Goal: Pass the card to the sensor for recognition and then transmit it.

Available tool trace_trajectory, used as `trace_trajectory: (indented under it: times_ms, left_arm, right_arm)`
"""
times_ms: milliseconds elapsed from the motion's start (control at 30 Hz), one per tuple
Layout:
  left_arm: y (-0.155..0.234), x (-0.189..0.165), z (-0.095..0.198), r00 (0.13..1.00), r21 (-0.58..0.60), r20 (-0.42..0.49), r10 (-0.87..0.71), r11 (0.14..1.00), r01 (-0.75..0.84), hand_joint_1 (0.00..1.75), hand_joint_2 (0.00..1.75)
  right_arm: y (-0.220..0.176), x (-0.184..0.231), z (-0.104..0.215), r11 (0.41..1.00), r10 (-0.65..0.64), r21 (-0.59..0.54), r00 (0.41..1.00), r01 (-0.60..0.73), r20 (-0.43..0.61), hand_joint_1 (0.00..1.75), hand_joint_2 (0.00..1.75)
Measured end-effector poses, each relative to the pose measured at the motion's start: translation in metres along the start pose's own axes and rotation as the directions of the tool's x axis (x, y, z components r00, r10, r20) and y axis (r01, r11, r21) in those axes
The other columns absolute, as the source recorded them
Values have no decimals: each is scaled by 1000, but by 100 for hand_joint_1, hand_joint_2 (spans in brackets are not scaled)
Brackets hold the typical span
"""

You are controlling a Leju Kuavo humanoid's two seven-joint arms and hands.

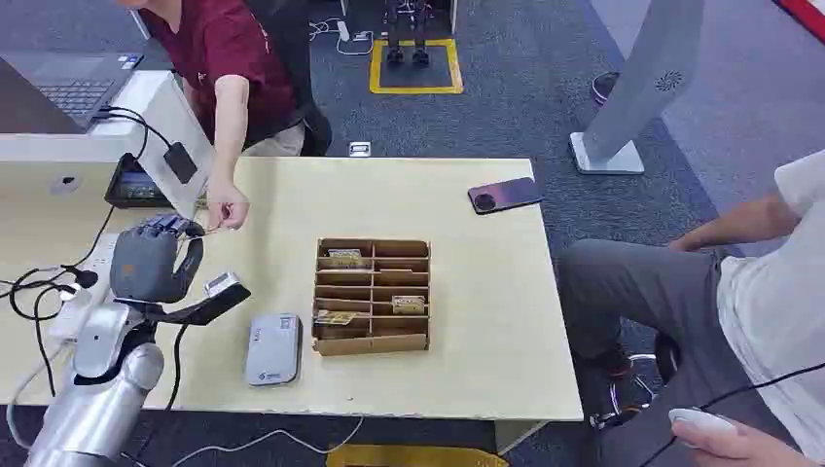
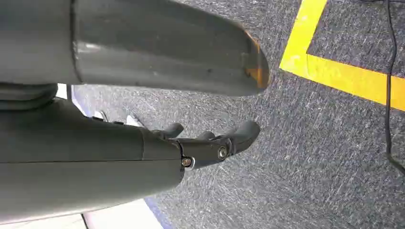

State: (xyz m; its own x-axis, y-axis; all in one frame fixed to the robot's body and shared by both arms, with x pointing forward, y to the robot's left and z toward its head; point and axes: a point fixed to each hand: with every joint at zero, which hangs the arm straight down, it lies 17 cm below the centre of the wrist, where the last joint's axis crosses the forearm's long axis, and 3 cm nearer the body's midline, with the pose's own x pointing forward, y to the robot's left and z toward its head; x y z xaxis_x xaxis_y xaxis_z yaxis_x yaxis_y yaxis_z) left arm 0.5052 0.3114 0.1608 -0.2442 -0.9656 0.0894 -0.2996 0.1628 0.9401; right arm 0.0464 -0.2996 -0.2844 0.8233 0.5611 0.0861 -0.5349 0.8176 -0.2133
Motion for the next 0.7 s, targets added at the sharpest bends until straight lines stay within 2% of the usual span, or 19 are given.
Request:
trace_trajectory:
  times_ms: [33,67,300,333,533,600,700]
  left_arm:
    - [0,0,0,1000,0,0,0,1000,0,138,175]
    - [0,0,0,1000,0,0,0,1000,0,175,175]
    - [-2,0,0,1000,-11,0,2,1000,-2,175,175]
    - [-3,0,0,1000,-15,0,2,1000,-2,168,175]
    - [-4,0,1,1000,-24,0,4,1000,-4,168,175]
    - [-4,0,1,1000,-24,0,3,1000,-3,175,175]
    - [-5,-1,2,1000,-28,-1,4,1000,-4,175,175]
  right_arm:
    - [0,0,0,1000,0,0,1000,0,0,0,0]
    - [0,0,0,1000,0,0,1000,0,0,0,0]
    - [0,0,0,1000,0,1,1000,0,-1,0,0]
    - [0,0,0,1000,0,1,1000,0,-1,0,0]
    - [0,0,0,1000,0,1,1000,0,-1,0,0]
    - [0,0,0,1000,0,1,1000,0,-1,0,0]
    - [0,0,0,1000,0,1,1000,0,-1,0,0]
